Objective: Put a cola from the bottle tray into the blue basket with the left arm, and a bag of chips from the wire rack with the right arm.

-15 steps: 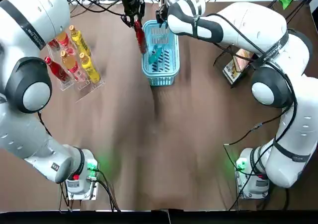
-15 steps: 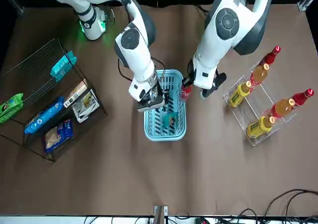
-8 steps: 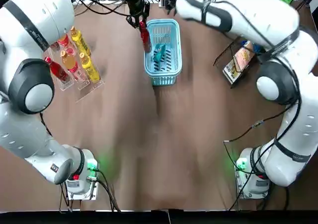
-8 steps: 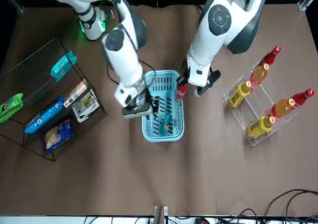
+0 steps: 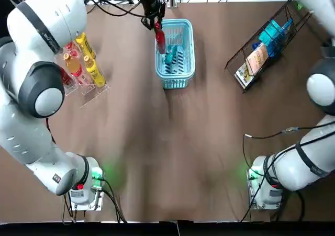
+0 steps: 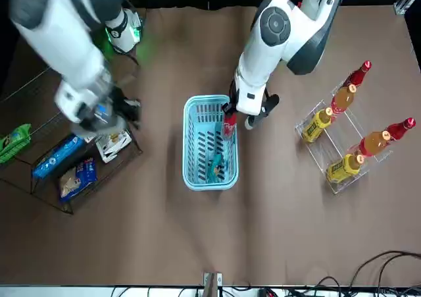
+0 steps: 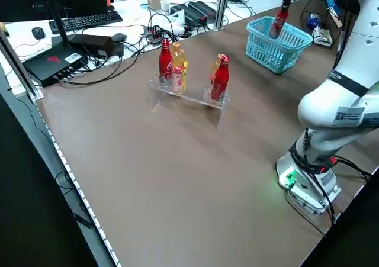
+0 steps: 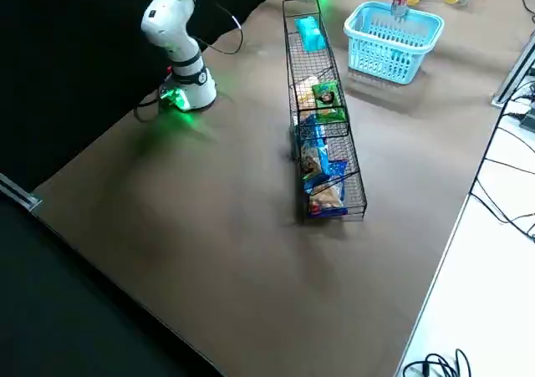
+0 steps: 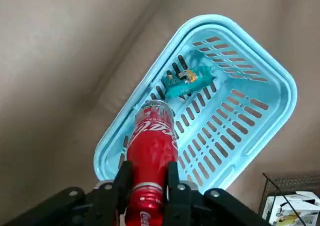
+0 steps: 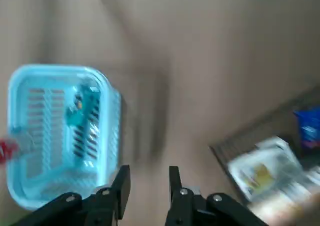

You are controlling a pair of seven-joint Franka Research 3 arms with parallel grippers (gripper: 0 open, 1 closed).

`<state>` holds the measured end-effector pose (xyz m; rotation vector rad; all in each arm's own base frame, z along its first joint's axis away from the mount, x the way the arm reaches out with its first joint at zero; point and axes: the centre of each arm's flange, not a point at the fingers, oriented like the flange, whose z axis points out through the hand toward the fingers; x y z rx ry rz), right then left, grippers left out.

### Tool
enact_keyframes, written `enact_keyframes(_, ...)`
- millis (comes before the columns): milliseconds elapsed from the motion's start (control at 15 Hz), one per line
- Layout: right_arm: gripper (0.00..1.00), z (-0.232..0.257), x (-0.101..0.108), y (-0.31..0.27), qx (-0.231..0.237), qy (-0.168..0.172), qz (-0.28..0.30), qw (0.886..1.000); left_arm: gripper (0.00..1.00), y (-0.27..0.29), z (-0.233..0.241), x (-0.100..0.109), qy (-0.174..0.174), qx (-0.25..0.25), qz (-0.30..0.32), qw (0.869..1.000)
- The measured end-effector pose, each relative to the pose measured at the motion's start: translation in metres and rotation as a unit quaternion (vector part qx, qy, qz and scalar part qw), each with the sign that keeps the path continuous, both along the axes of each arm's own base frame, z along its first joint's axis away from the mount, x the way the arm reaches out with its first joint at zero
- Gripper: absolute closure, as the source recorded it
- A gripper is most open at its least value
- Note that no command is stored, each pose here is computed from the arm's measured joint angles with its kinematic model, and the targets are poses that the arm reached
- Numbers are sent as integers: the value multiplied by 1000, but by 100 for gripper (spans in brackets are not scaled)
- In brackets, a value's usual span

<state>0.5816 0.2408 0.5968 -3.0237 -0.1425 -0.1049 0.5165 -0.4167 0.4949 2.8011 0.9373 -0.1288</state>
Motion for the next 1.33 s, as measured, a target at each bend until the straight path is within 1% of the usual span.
enact_keyframes(67,61,29,-16,-49,-11,26,16,999,67,-1,-2,5,-5,-4,3,1000)
enact_keyframes(133,61,39,-23,-73,-15,37,28,999,67,-3,1,6,-10,-8,4,1000)
enact_keyframes(200,56,44,-26,-95,-20,46,39,998,67,-6,4,6,-12,-11,8,1000)
enact_keyframes(400,30,44,-26,-137,-44,52,39,997,67,-24,-3,-4,-6,-9,4,1000)
enact_keyframes(467,27,43,-25,-146,-48,53,32,997,67,-30,-11,-7,-1,-6,2,1000)
enact_keyframes(533,22,42,-24,-157,-49,55,23,997,67,-36,-20,-10,5,-2,1,1000)
enact_keyframes(667,6,38,-25,-175,-49,61,10,997,67,-45,-39,-12,19,4,-2,1000)
enact_keyframes(733,0,36,-26,-181,-49,63,8,997,67,-48,-50,-12,26,6,-3,1000)
enact_keyframes(933,0,33,-30,-185,-48,53,4,997,67,-57,-80,-13,42,17,-7,999)
enact_keyframes(1133,0,30,-42,-189,-47,42,1,998,67,-70,-106,-13,39,13,-9,999)
enact_keyframes(1333,0,36,-47,-189,-46,28,1,999,67,-80,-126,-12,30,6,-9,999)
